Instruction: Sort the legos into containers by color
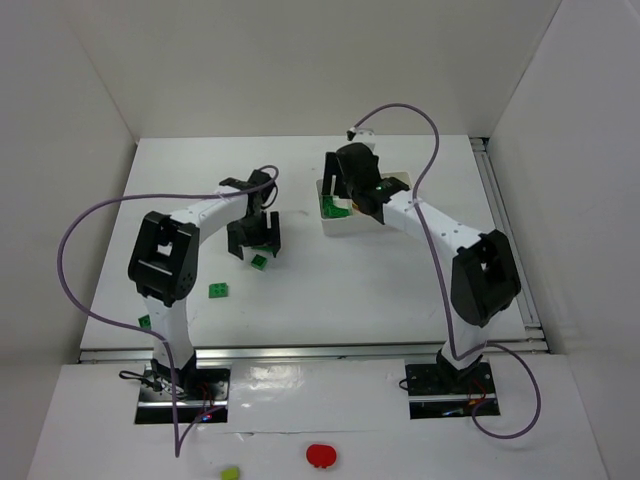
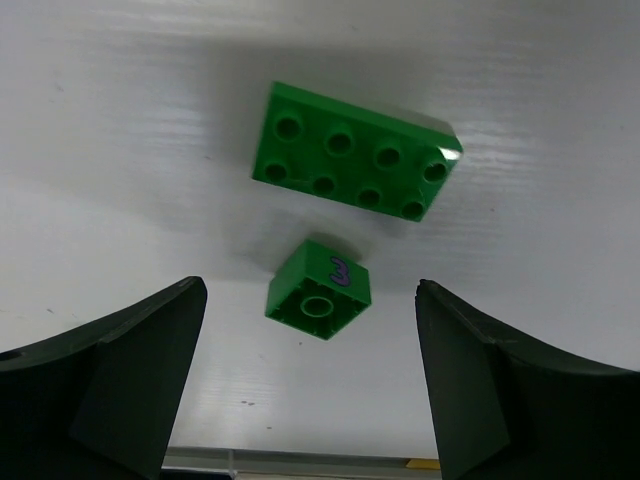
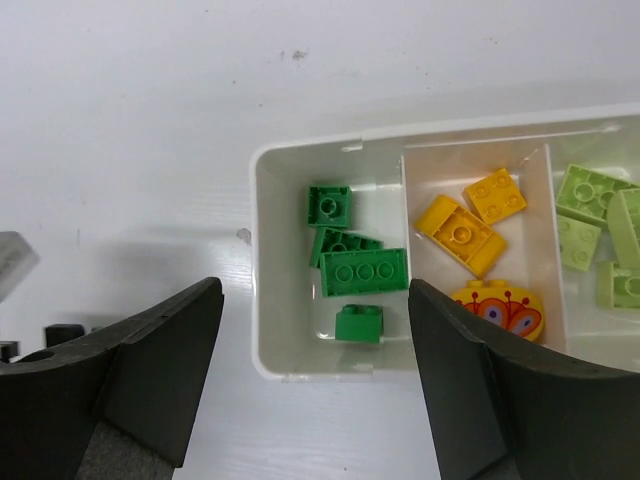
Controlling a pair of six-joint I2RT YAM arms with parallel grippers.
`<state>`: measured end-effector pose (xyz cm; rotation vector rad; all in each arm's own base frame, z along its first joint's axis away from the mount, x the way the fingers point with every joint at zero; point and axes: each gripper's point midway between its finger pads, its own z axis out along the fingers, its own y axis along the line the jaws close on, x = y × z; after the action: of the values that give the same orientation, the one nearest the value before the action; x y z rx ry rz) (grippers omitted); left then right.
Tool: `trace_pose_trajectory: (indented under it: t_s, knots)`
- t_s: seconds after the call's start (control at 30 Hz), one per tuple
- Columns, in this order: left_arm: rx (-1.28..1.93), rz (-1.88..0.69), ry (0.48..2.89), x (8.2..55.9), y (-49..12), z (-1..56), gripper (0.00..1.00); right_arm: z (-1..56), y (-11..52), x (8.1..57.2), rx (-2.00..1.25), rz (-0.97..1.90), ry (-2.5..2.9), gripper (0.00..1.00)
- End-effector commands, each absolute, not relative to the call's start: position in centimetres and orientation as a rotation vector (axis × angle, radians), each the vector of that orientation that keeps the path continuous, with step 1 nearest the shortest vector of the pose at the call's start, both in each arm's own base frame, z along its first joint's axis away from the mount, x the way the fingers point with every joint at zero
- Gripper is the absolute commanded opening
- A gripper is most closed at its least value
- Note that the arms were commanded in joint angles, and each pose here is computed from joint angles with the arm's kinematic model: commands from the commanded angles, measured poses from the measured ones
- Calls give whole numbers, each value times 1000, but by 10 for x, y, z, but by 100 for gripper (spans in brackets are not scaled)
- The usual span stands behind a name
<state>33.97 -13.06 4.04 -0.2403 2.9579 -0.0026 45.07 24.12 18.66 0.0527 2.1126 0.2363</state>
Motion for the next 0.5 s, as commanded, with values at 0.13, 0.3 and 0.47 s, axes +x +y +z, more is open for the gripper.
trace_pose_trajectory:
  t_s: [0.13, 0.3, 0.47]
  knots:
    - [-101, 11, 2996, 321, -153, 25, 86, 205, 221, 433, 97, 224, 2080, 82]
    - [-119, 39, 2976, 324, -154, 27, 67, 202, 212, 430, 109, 201, 2089, 82]
    - [-91, 50, 2924, 341, -156, 48, 44, 200, 203, 427, 120, 177, 2100, 82]
